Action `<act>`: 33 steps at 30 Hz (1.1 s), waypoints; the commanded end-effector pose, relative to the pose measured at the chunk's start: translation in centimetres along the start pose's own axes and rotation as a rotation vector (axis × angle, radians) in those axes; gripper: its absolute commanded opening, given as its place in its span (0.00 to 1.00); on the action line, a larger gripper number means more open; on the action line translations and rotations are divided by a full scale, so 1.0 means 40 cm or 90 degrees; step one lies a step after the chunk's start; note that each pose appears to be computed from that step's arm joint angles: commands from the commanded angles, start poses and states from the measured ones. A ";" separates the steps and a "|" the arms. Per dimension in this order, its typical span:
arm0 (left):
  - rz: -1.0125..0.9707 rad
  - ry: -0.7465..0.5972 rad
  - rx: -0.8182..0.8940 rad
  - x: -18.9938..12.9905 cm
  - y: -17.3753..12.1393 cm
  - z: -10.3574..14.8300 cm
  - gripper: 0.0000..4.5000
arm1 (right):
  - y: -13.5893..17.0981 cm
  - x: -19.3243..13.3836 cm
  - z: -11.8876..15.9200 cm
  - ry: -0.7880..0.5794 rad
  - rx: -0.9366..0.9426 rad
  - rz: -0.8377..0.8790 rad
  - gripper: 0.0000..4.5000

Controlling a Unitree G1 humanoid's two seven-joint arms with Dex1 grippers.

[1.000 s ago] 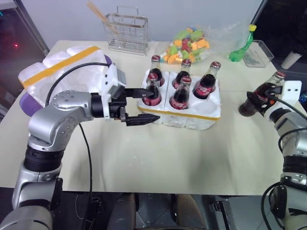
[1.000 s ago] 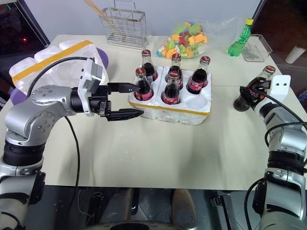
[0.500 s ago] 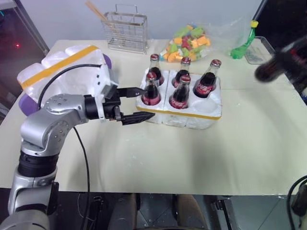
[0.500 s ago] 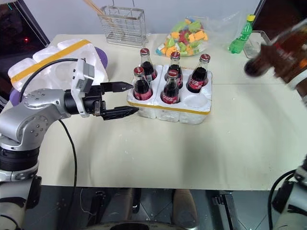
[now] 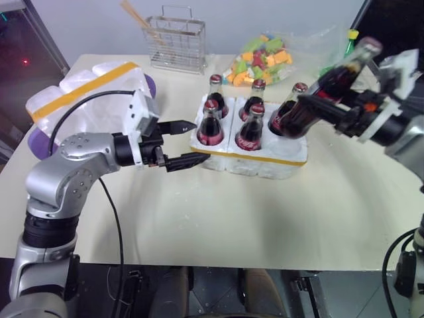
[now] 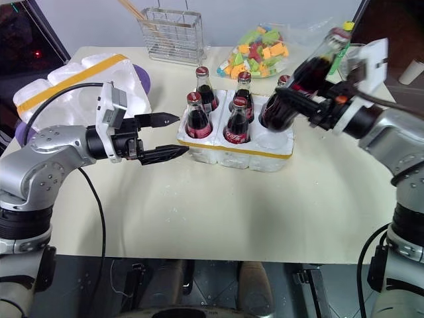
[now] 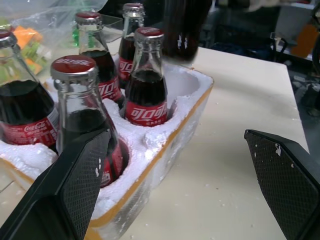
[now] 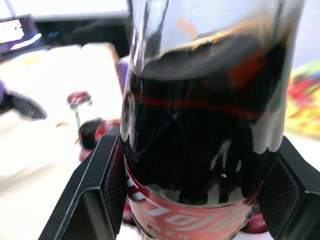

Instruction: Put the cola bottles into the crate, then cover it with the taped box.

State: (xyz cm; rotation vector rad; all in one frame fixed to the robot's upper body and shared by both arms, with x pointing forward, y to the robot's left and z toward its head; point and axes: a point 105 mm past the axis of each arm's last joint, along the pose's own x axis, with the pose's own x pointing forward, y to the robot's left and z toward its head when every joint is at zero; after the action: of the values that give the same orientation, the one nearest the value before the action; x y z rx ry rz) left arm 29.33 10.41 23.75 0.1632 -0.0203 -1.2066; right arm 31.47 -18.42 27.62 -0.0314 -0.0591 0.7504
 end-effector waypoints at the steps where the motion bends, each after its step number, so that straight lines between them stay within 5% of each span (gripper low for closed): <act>1: 0.015 -0.018 0.040 -0.023 -0.003 0.037 1.00 | 0.035 0.001 0.016 -0.003 -0.064 0.036 0.60; 15: 0.040 -0.016 0.044 -0.031 -0.004 0.035 1.00 | -0.022 0.067 -0.118 0.090 -0.080 -0.002 0.60; 24: 0.044 -0.010 0.048 -0.038 0.001 0.034 1.00 | -0.023 0.019 -0.022 0.029 -0.051 0.003 0.60; 33: 0.034 -0.007 0.053 -0.034 0.005 0.036 1.00 | -0.004 0.030 -0.143 0.133 -0.060 0.015 0.60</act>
State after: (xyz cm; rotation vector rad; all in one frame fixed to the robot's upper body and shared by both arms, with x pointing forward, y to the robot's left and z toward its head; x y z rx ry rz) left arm 29.14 11.51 24.18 0.1839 -0.0404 -1.1540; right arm 33.18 -18.43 21.79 -0.1690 0.1266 0.7353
